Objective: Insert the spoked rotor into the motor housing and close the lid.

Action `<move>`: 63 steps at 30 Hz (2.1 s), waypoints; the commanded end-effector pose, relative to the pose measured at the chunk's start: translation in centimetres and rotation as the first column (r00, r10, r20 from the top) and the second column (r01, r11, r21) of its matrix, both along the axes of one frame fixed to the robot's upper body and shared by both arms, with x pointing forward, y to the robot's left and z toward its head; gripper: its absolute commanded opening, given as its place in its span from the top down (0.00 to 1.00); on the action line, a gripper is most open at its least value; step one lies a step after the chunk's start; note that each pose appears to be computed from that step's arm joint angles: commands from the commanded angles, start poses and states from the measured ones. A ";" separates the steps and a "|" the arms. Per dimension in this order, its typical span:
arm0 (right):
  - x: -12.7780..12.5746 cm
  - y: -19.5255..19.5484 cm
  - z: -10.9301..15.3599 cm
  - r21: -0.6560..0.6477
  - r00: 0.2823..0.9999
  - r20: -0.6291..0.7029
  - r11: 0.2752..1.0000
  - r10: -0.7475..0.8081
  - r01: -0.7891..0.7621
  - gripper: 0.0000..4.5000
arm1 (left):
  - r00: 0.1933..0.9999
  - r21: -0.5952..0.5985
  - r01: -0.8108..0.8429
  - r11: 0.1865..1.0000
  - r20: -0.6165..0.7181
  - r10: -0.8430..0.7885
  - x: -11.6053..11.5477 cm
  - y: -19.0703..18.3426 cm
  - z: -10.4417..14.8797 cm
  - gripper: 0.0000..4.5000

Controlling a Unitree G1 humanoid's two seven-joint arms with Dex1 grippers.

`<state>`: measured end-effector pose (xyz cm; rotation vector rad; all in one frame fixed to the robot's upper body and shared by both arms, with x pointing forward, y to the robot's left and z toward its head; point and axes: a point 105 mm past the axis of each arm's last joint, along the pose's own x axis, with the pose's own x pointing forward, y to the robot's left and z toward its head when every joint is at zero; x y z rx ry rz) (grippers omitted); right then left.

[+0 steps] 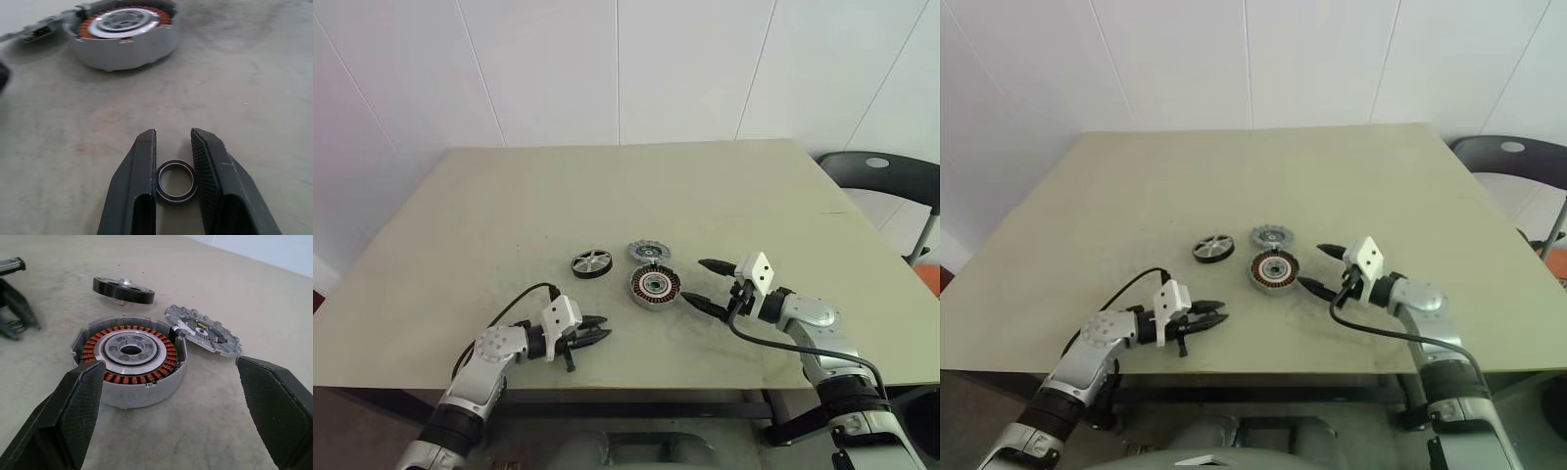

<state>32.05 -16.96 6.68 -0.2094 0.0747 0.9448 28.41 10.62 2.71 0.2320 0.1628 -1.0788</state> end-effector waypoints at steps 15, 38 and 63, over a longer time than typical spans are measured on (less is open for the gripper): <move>1.0 -0.4 2.0 0.041 0.998 0.056 0.999 0.018 -0.020 0.00 | 0.977 -0.142 0.149 0.979 0.176 -0.123 6.5 -8.3 7.3 0.84; 0.9 -0.3 2.0 0.041 0.997 0.070 0.999 -0.015 0.012 0.00 | 0.973 -0.100 0.198 0.975 0.141 -0.183 6.1 -10.3 4.9 0.84; 0.9 0.5 2.5 0.051 0.996 0.081 0.999 -0.022 0.017 0.00 | 0.975 -0.091 0.164 0.982 0.168 -0.148 6.4 -10.6 4.3 0.84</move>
